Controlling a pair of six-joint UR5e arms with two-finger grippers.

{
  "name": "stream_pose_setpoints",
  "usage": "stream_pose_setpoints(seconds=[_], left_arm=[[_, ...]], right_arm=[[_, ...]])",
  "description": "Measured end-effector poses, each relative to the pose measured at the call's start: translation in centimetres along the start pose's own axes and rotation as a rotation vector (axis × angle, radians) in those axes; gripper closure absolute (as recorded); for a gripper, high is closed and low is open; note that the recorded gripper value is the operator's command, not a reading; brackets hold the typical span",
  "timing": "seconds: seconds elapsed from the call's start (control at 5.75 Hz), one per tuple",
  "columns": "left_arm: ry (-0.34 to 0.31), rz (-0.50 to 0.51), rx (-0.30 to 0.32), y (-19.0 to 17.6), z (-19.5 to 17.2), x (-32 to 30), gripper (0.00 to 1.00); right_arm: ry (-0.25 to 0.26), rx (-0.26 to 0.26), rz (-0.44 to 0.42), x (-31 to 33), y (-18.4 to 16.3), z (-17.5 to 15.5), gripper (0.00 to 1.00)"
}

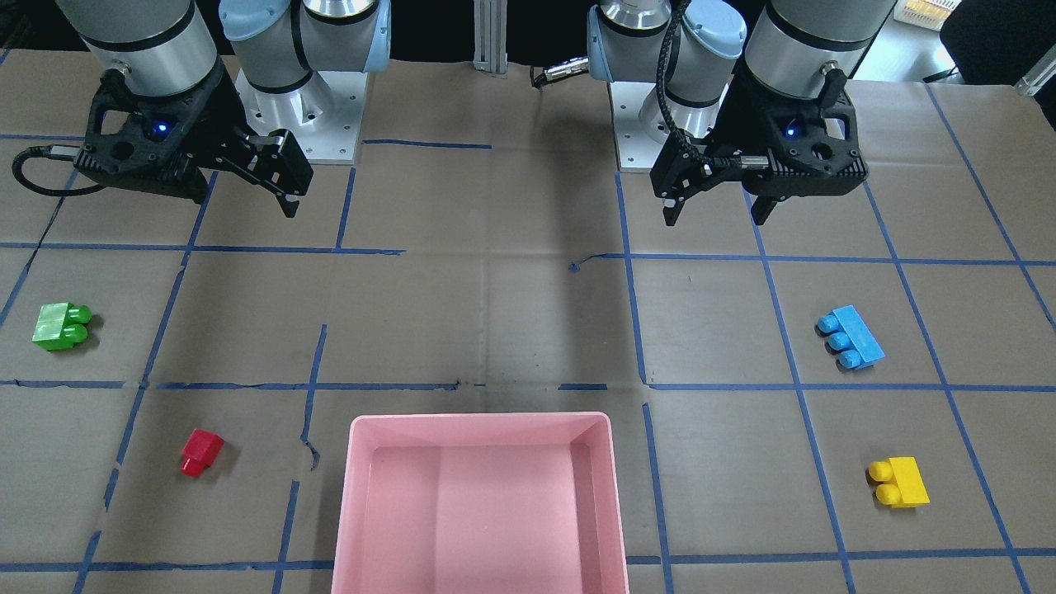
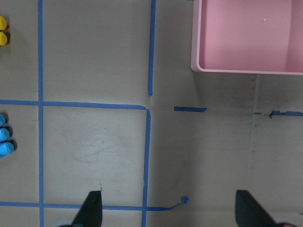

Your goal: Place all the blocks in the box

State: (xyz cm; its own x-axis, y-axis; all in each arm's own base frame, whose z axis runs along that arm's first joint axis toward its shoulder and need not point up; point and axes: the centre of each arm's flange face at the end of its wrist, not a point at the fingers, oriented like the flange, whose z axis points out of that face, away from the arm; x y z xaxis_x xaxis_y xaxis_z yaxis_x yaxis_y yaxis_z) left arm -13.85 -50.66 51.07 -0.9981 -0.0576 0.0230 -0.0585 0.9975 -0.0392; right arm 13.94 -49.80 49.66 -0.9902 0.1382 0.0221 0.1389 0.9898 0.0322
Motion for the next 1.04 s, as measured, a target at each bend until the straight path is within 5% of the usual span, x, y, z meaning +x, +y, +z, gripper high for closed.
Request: stream_pose_setpoints(seconds=[0.35,1.04], left_arm=[[-0.007,-0.065,-0.017,-0.8,1.3,-3.2,0.0],[-0.061,-0.285,-0.146,-3.3,13.0,-18.5,0.0]], right_arm=[[-0.007,0.022,-0.072,5.4,-2.7,-0.1,0.0],[0.026,0.006,-0.259,27.5,-6.9,2.9,0.0]])
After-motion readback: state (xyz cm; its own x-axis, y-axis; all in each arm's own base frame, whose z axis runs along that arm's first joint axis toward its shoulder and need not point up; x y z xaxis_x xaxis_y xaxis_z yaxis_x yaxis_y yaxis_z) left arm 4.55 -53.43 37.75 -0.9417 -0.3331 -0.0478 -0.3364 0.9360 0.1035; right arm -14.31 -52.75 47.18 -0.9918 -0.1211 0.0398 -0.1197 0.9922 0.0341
